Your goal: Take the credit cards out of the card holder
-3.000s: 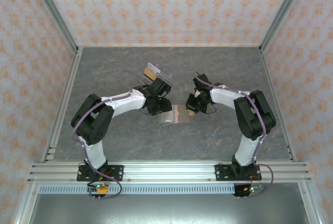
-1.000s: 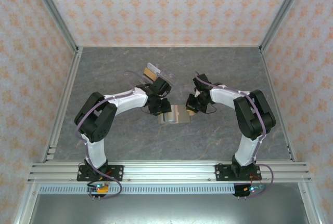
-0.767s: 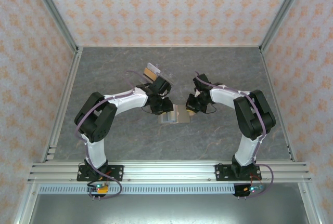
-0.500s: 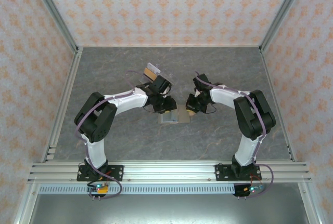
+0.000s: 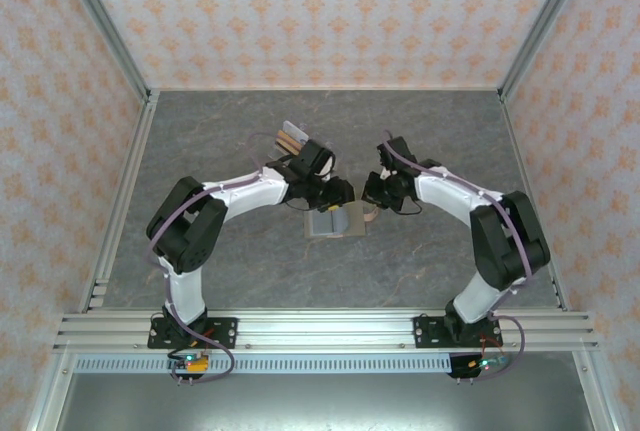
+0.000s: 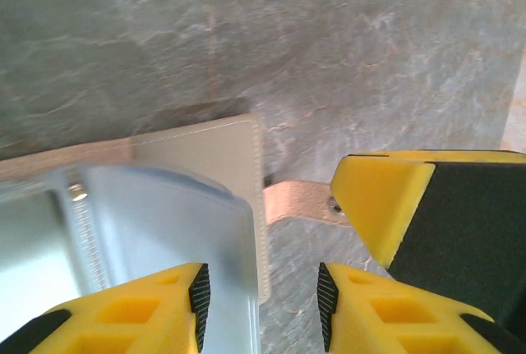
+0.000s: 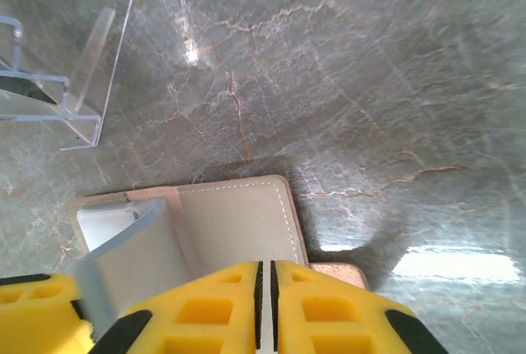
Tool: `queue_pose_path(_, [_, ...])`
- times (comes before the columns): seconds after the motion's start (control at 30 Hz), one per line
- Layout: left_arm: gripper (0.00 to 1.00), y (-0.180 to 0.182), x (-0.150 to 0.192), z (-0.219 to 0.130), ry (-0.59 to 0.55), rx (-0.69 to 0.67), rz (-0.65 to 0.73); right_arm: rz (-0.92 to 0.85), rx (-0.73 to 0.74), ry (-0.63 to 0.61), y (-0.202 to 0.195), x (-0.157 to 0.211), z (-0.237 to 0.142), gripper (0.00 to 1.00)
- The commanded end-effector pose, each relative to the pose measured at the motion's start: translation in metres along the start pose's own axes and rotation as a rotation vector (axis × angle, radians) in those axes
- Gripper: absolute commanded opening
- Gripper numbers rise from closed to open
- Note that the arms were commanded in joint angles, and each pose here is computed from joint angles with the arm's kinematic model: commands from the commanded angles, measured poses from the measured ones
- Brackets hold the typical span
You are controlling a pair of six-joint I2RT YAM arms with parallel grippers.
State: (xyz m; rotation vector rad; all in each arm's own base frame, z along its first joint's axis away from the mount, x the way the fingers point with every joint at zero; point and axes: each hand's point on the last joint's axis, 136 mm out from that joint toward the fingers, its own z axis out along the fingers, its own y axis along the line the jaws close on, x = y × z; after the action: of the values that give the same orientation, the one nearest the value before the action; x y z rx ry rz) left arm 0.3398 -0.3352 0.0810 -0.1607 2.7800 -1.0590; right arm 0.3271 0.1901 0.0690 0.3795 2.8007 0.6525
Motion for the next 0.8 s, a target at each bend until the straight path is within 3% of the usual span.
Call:
queue_pose_path(0.0, [0.44, -0.006, -0.002, 0.014, 0.016, 0.025, -0.003, 0.025, 0.052, -0.082, -0.014, -0.01, -0.012, 0.13])
queue_pose_path(0.17, [0.43, 0.0, -0.001, 0.024, 0.024, 0.002, -0.009, 0.021, 0.035, -0.082, -0.011, -0.009, -0.014, 0.13])
queue_pose_path(0.33, [0.31, 0.009, 0.0, 0.023, 0.019, -0.036, -0.01, 0.003, -0.029, -0.028, 0.001, -0.002, -0.008, 0.13])
queue_pose_path(0.53, [0.26, 0.017, -0.006, -0.011, -0.048, -0.094, 0.003, -0.064, -0.051, 0.032, 0.021, 0.009, 0.001, 0.13])
queue_pose_path(0.77, [0.27, 0.061, 0.002, -0.042, -0.099, -0.231, -0.053, -0.081, -0.022, 0.108, 0.025, 0.023, 0.025, 0.13])
